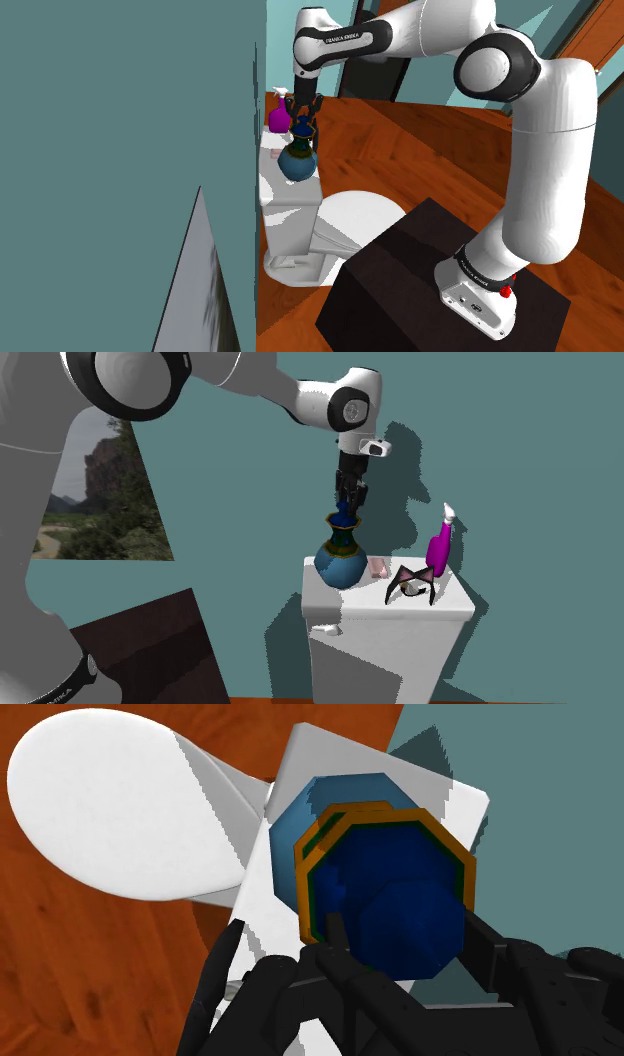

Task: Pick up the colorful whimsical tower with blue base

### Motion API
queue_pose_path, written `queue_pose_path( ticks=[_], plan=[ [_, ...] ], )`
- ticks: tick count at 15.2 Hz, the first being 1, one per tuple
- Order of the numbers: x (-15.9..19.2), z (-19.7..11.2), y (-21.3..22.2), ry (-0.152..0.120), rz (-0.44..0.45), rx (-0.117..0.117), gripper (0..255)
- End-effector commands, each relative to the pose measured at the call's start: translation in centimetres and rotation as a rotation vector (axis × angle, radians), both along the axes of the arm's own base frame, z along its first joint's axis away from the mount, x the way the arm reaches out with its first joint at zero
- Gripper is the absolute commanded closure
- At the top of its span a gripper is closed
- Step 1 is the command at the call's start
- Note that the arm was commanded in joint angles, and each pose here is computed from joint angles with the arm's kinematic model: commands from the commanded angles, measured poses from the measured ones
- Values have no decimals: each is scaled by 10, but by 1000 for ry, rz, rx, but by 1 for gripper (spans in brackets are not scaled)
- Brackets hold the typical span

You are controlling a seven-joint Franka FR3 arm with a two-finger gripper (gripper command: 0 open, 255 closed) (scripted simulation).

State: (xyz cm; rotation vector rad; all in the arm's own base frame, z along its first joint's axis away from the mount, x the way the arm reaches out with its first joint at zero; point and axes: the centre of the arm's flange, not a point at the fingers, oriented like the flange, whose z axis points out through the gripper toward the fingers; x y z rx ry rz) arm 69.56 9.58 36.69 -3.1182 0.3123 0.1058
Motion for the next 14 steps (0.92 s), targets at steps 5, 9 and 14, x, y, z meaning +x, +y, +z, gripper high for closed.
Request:
queue_pose_path(
  ticks=[5, 9, 14],
  plan=[
    [1, 33, 1, -3, 0, 0, 255],
    [1, 54, 1, -3, 0, 0, 255],
    [1, 71, 1, -3, 0, 0, 255]
  ],
)
